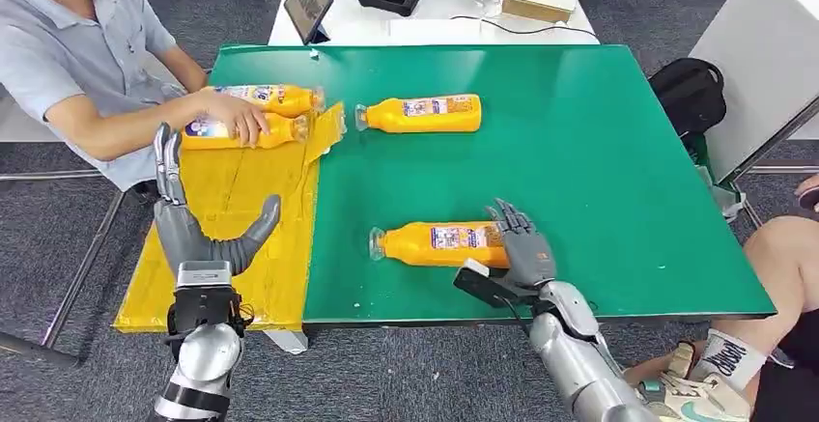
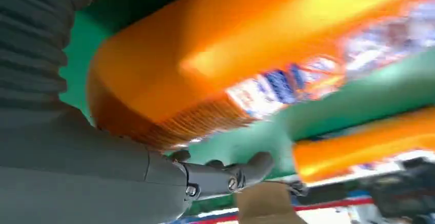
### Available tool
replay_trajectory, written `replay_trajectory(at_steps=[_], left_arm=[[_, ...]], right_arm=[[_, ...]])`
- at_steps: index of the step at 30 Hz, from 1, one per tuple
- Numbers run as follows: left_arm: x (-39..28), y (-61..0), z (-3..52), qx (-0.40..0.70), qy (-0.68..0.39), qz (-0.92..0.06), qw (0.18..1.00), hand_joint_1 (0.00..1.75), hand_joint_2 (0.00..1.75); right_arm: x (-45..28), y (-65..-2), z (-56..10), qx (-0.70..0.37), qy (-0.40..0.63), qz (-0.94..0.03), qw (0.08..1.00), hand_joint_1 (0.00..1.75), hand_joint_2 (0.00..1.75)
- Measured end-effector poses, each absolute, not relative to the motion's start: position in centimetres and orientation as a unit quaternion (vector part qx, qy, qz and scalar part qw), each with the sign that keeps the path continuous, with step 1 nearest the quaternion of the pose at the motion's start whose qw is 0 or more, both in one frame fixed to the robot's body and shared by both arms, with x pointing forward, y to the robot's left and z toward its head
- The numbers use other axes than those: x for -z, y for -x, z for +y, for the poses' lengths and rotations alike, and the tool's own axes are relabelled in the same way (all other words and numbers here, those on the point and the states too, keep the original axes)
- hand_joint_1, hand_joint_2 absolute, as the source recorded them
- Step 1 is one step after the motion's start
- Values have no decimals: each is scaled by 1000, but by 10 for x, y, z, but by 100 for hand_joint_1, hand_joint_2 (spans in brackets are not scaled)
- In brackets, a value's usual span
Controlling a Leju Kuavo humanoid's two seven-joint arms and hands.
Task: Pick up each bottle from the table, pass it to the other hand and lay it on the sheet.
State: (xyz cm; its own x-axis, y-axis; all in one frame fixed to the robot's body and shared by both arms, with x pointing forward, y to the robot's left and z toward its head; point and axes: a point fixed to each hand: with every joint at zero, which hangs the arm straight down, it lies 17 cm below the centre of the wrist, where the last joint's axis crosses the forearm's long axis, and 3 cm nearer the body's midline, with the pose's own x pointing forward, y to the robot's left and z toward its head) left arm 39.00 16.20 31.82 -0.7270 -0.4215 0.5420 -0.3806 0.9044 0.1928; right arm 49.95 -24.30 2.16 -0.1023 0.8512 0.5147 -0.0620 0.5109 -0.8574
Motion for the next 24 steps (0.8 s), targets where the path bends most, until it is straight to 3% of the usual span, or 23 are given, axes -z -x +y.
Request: replay_trajectory(at_steps=[10,11,12,13,18,24], left_arm=[[-296,-397,143,42,-92,-921,376,0,175],[-295,-396,142,43,-91,-920,378,0,175],[-295,-396,142,43,-88,-920,379,0,175],[-294,-397,140,42,-79,-919,384,0,175],[-290,-399,140,39,-57,-915,398,0,175],[-288,-402,144,32,-55,-912,405,0,175]], right_arm=[[0,-514,-267,-452,367,-532,615,0,175],[1,-514,-268,-454,367,-529,616,30,175],[2,-515,-268,-456,368,-526,616,115,175],[4,-514,-268,-461,368,-520,618,147,175],[11,-515,-272,-479,365,-498,624,175,175],[12,-515,-267,-473,332,-519,630,175,175]])
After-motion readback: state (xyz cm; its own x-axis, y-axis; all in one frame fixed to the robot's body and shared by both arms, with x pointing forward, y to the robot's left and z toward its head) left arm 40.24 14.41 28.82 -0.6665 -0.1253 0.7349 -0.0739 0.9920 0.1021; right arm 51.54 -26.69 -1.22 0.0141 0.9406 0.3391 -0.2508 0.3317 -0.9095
